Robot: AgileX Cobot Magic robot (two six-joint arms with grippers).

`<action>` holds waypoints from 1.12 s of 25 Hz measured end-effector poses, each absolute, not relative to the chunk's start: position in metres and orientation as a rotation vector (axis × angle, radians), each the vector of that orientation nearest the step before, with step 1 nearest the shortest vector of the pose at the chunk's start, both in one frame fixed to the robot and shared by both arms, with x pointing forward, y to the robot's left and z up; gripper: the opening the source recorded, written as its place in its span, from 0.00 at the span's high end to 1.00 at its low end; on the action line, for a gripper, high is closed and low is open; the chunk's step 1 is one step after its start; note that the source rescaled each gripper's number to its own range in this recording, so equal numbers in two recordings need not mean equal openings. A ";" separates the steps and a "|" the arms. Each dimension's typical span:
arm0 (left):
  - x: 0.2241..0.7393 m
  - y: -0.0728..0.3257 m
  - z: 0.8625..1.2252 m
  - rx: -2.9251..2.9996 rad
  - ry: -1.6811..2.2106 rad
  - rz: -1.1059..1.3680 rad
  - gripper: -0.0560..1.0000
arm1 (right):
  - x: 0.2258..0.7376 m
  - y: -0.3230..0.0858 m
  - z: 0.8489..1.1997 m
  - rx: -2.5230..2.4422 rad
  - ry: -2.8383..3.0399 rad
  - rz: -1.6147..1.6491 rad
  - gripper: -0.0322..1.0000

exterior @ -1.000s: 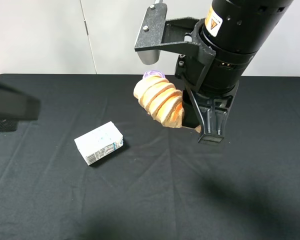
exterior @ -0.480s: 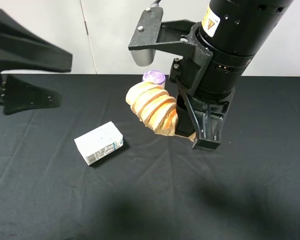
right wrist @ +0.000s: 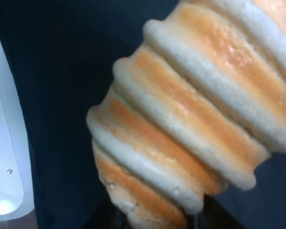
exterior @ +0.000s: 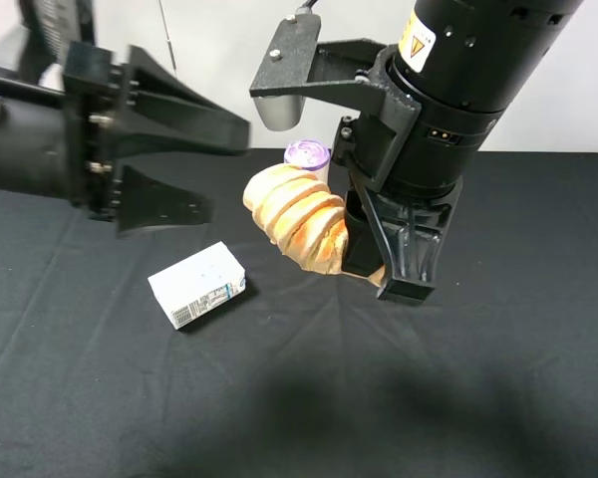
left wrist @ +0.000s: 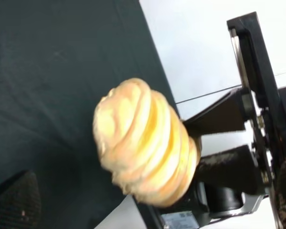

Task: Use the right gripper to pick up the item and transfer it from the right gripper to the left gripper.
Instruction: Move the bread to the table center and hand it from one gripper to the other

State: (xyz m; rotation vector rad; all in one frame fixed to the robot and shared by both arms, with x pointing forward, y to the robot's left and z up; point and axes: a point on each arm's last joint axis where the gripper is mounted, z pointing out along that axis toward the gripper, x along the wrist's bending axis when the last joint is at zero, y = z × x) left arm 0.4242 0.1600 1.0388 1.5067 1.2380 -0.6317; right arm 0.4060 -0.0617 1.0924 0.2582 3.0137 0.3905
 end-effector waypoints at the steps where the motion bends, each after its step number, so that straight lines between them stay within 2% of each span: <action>1: 0.426 0.156 1.036 1.495 1.240 -0.646 0.01 | 0.406 -0.062 1.092 0.258 3.014 0.391 0.97; 10: 0.435 0.127 1.013 1.456 1.241 -0.737 0.03 | 0.406 -0.062 1.092 0.258 3.014 0.391 0.97; 14: 0.436 0.121 1.004 1.477 1.255 -0.761 0.11 | 0.406 -0.062 1.092 0.259 3.014 0.393 0.97; 15: 0.436 0.121 1.003 1.478 1.259 -0.761 0.15 | 0.406 -0.061 1.092 0.259 3.013 0.395 0.97; 18: 0.436 0.121 1.002 1.481 1.266 -0.750 0.36 | 0.406 -0.061 1.092 0.259 3.013 0.395 0.97; 23: 0.438 0.121 1.001 1.473 1.280 -0.737 0.75 | 0.406 -0.061 1.092 0.259 3.013 0.395 0.97; 24: 0.438 0.121 1.001 1.473 1.282 -0.735 0.80 | 0.406 -0.061 1.092 0.259 3.013 0.395 0.97; 28: 0.438 0.122 1.001 1.472 1.287 -0.729 0.86 | 0.406 -0.061 1.092 0.259 3.013 0.395 0.97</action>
